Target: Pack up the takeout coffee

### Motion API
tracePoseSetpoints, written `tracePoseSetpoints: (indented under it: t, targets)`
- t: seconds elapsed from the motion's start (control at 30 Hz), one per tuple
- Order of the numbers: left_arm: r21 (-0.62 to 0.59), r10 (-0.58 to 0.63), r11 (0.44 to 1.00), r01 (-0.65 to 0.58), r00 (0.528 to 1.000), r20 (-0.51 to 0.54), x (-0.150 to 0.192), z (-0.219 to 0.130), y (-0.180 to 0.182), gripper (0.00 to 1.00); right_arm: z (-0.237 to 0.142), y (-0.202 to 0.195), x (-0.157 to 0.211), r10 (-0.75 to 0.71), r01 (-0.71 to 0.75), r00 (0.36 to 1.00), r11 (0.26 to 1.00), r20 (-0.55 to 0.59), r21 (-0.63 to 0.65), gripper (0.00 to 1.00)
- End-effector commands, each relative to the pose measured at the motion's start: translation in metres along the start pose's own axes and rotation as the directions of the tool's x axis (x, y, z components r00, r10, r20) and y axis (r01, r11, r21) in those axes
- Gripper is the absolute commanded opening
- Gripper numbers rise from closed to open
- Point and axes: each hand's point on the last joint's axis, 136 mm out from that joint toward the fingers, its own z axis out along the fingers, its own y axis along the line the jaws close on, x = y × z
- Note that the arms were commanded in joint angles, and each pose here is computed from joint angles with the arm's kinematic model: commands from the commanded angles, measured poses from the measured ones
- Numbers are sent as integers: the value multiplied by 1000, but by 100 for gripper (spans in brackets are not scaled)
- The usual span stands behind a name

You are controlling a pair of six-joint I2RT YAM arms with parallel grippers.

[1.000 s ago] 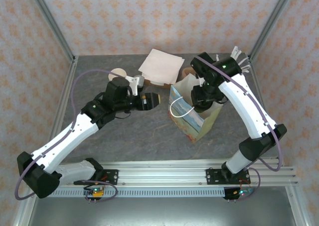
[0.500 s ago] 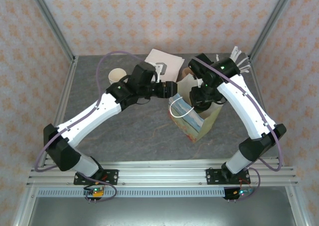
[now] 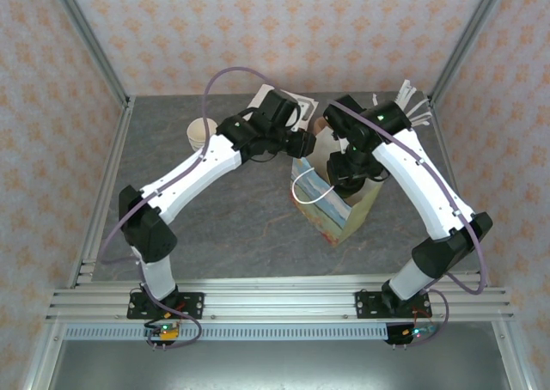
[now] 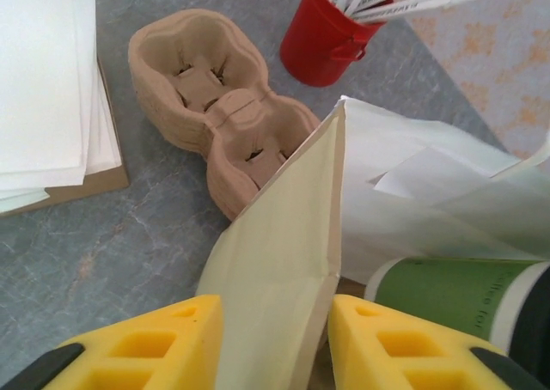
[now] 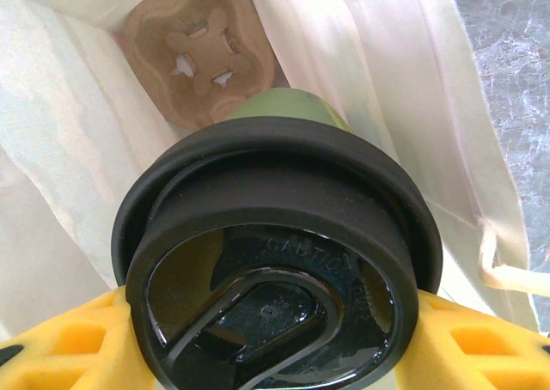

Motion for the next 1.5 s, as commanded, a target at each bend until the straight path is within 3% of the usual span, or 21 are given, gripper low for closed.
tracePoseSetpoints:
  t: [0.0, 0.2, 0.73, 1.3, 1.47]
  targets:
    - [11, 88, 996, -87, 995, -51, 4, -7, -5, 33, -5, -12, 25, -23, 27, 996, 999, -83, 47, 55]
    - [53, 139, 990, -134, 987, -87, 8, -2, -11, 21, -1, -10, 26, -33, 37, 995, 998, -93, 42, 53]
    - [128, 397, 916, -380, 904, -160, 23, -24, 1, 8, -4, 15, 24, -91, 84, 992, 994, -86, -76, 52]
    - [104, 476, 879, -466, 869, -133, 20, -41, 10, 7, -11, 24, 47, -11, -10, 988, 991, -157, -132, 49]
    - [100, 480, 877, -470, 868, -126, 19, -42, 10, 7, -13, 15, 55, 13, -30, 984, 995, -177, -91, 49]
